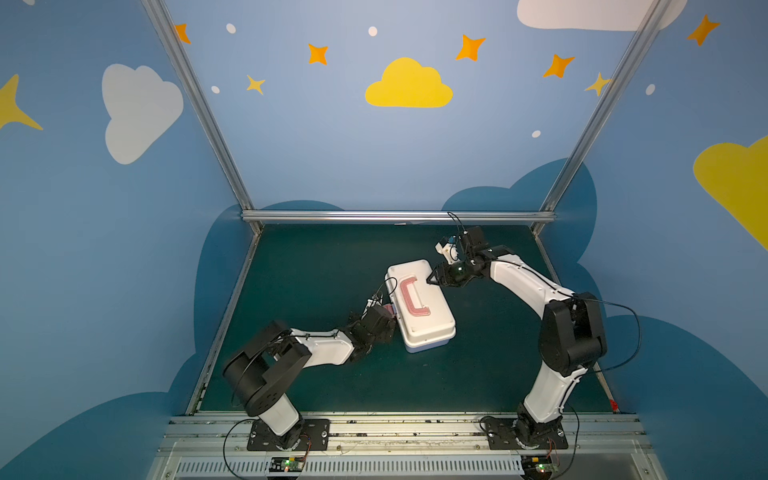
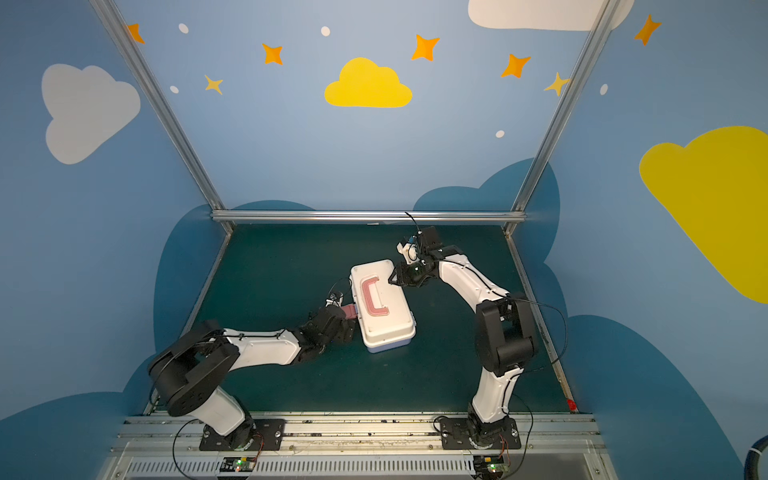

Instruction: Pack the tool kit

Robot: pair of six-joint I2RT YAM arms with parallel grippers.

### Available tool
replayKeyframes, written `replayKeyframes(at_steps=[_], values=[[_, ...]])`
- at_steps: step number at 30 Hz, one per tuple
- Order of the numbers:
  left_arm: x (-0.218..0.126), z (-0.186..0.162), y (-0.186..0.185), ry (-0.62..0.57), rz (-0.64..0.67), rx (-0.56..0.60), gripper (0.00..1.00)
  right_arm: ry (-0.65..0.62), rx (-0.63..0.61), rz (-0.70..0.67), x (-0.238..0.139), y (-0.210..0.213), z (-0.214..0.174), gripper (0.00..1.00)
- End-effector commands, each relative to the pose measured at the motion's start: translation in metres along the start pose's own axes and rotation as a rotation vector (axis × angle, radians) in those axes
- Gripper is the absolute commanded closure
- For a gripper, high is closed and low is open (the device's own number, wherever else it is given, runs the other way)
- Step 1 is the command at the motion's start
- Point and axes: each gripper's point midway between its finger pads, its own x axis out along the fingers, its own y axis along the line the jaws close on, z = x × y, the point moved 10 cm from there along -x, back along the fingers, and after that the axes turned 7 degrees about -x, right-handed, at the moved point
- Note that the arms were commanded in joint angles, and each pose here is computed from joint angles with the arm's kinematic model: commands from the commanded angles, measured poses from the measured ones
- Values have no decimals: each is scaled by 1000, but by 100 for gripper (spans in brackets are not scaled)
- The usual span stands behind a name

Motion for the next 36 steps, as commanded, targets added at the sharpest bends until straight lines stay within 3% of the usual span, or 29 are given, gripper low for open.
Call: replayKeyframes(at_steps=[1, 8, 12, 21, 26, 36], values=[[-7, 8, 5, -40, 27, -49, 1, 111, 14, 83, 7, 20, -21, 57], [-18, 17, 4, -10, -55, -205, 3, 112, 15, 83, 7, 21, -23, 56], [-21, 21, 3, 9, -180, -317, 8, 115, 17, 83, 8, 21, -25, 57], [-19, 33, -4, 70, -398, -464, 25, 123, 24, 85, 12, 22, -31, 57], [-23, 33, -7, 72, -486, -536, 40, 132, 25, 84, 14, 21, -34, 57], [-35, 38, -5, 43, -532, -495, 42, 133, 32, 42, 12, 20, -35, 57]])
